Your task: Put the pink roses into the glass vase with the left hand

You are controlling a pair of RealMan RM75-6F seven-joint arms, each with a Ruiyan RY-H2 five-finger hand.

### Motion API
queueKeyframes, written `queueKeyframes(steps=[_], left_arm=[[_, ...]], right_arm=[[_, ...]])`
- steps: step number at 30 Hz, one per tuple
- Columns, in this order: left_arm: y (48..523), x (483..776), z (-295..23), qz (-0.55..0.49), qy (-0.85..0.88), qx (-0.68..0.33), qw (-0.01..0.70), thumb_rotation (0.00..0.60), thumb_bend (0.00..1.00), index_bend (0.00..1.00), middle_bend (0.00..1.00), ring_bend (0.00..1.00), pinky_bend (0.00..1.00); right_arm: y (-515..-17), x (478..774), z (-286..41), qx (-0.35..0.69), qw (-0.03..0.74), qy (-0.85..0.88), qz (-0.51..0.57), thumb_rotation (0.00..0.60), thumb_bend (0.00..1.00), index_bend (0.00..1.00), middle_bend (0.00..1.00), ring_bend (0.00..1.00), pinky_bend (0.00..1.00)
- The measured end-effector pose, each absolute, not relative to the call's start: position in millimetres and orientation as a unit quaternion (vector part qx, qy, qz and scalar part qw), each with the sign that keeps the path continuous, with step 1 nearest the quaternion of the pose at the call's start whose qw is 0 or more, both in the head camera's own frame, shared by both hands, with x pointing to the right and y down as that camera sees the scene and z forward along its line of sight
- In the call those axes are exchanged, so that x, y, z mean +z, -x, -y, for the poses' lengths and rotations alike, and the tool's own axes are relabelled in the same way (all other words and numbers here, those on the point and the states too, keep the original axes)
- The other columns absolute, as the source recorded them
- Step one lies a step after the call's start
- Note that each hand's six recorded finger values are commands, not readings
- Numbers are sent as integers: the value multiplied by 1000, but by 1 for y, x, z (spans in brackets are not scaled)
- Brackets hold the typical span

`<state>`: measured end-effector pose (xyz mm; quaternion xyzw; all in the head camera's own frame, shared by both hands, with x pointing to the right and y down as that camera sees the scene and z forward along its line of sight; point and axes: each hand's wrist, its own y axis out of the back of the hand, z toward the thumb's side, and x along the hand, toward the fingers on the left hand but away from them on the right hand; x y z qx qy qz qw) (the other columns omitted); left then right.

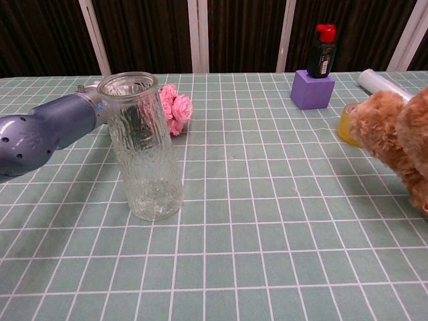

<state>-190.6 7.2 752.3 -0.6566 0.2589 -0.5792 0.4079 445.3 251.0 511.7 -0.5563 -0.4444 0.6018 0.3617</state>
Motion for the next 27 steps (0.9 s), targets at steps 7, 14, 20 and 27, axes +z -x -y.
queueKeyframes(steps=[7,14,20,27], left_arm=[[201,749,-3,-285,652,-578,399,600,493,388,427,344,474],[225,723,14,-363,670,-537,361,600,493,385,408,341,475],[252,676,29,-454,708,-454,293,600,493,385,389,328,478],[271,600,31,-507,754,-351,224,600,493,385,382,328,478]], right_arm=[[-446,510,-251,600,362,557,445,600,221,97,53,0,0],[-445,511,-252,602,359,558,443,600,221,97,53,0,0],[-445,513,-251,602,358,561,441,600,220,97,53,0,0],[-441,514,-250,598,364,564,438,600,221,97,53,0,0]])
